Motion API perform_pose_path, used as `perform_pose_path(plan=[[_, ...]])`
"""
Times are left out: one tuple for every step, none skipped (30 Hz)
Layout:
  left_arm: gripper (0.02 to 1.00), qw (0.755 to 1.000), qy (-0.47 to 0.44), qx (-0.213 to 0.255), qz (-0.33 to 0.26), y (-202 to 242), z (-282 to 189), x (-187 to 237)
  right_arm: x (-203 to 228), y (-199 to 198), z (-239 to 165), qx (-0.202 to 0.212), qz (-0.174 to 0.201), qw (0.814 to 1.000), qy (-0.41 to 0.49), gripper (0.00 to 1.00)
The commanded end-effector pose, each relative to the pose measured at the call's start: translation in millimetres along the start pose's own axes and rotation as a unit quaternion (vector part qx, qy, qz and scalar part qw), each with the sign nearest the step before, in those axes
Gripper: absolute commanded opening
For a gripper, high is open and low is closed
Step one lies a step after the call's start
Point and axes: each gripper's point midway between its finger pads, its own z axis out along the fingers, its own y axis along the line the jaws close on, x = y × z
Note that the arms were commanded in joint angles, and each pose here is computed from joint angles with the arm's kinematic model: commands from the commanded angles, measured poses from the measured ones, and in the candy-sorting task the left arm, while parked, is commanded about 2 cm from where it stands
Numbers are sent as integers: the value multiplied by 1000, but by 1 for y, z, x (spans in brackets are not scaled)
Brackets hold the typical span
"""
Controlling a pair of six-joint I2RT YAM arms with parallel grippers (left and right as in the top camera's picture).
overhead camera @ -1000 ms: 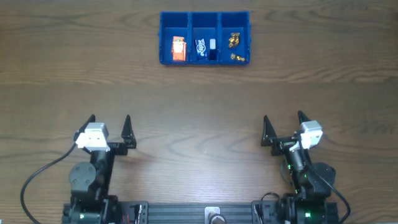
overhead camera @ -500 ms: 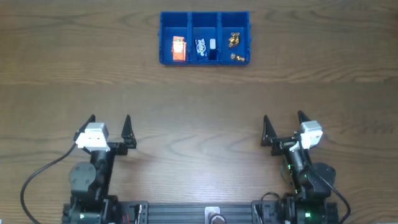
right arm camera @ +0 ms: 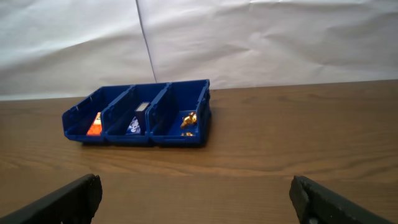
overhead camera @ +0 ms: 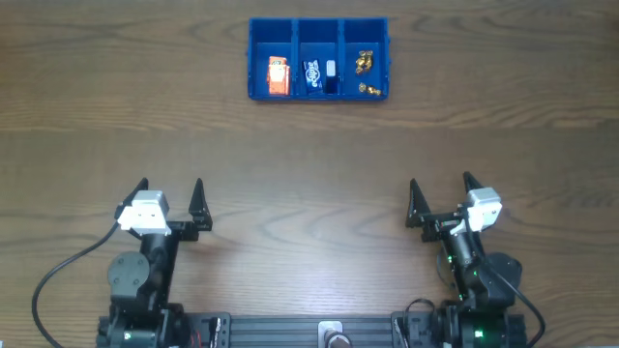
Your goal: Sort Candies Into Trays
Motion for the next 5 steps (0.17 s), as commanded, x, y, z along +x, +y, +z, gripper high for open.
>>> perform_pose_path(plan=[[996,1000,26,-9,3,4,1,17,0,0,0,-1,-5,1000,-2,1000],[998,1000,26,-9,3,4,1,17,0,0,0,-1,-5,1000,-2,1000],[998,1000,26,-9,3,4,1,17,0,0,0,-1,-5,1000,-2,1000],[996,1000,26,-9,3,4,1,17,0,0,0,-1,-5,1000,-2,1000],[998,1000,26,-9,3,4,1,17,0,0,0,-1,-5,1000,-2,1000]])
